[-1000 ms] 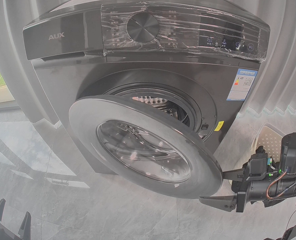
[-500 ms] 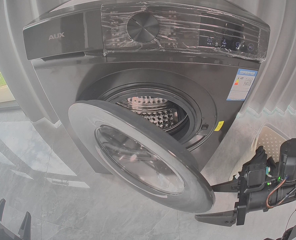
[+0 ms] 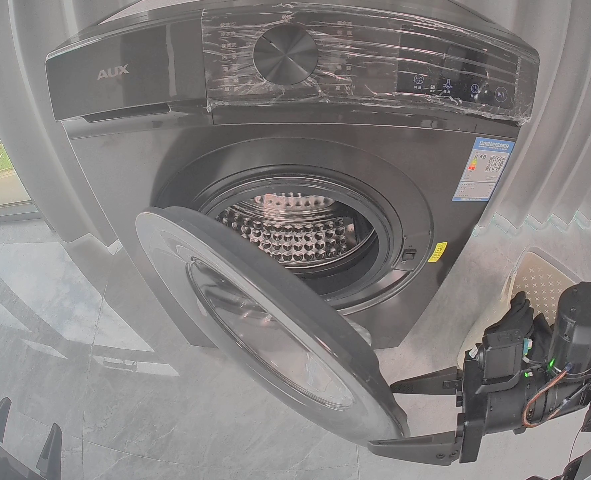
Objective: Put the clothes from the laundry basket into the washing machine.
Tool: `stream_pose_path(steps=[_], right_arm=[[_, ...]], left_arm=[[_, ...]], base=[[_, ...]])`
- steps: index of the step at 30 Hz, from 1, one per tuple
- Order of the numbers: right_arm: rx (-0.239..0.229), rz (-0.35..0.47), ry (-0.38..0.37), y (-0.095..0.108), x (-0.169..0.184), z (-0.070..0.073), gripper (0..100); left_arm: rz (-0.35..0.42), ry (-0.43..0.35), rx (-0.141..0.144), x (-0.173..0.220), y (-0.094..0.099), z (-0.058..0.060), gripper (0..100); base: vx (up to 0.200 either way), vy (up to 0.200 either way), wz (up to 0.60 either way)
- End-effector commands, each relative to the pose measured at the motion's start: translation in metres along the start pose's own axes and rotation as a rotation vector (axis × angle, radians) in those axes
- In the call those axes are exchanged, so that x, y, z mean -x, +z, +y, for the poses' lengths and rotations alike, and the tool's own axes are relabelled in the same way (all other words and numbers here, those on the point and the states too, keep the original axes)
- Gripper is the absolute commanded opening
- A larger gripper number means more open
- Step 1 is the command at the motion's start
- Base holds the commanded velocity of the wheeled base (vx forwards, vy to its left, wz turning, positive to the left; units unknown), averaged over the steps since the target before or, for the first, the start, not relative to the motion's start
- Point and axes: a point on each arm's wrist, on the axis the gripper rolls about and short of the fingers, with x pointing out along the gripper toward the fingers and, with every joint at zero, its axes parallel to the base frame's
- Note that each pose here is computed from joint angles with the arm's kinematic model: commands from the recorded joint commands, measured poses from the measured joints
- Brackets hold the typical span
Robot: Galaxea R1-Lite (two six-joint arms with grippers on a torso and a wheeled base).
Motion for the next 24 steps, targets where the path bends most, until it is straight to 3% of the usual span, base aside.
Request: stream_pose_path(steps=[1, 6, 13, 19, 24], right_arm=[[-0.009, 0.015, -0.018, -0.002, -0.004, -0.005, 100], [-0.016, -0.033, -0.079, 0.006, 0.002, -0.014, 100], [-0.012, -0.066, -0.089, 0.012, 0.005, -0.015, 100], [0.007, -0.108, -0.053, 0.016, 0.018, -0.005, 100], [-0.007, -0.147, 0.000, 0.019, 0.032, 0.004, 100]], left_arm=[[0.000, 0.001, 0.000, 0.000, -0.005, 0.000, 100], [0.000, -0.001, 0.000, 0.000, -0.005, 0.000, 100], [0.000, 0.001, 0.000, 0.000, -0.005, 0.000, 100], [0.000, -0.001, 0.000, 0.000, -0.005, 0.000, 100], [0.000, -0.001, 0.000, 0.000, -0.005, 0.000, 100]], base=[[0.000, 0.000, 0.00], [0.000, 0.000, 0.00], [0.000, 0.000, 0.00], [0.000, 0.000, 0.00], [0.000, 0.000, 0.00]])
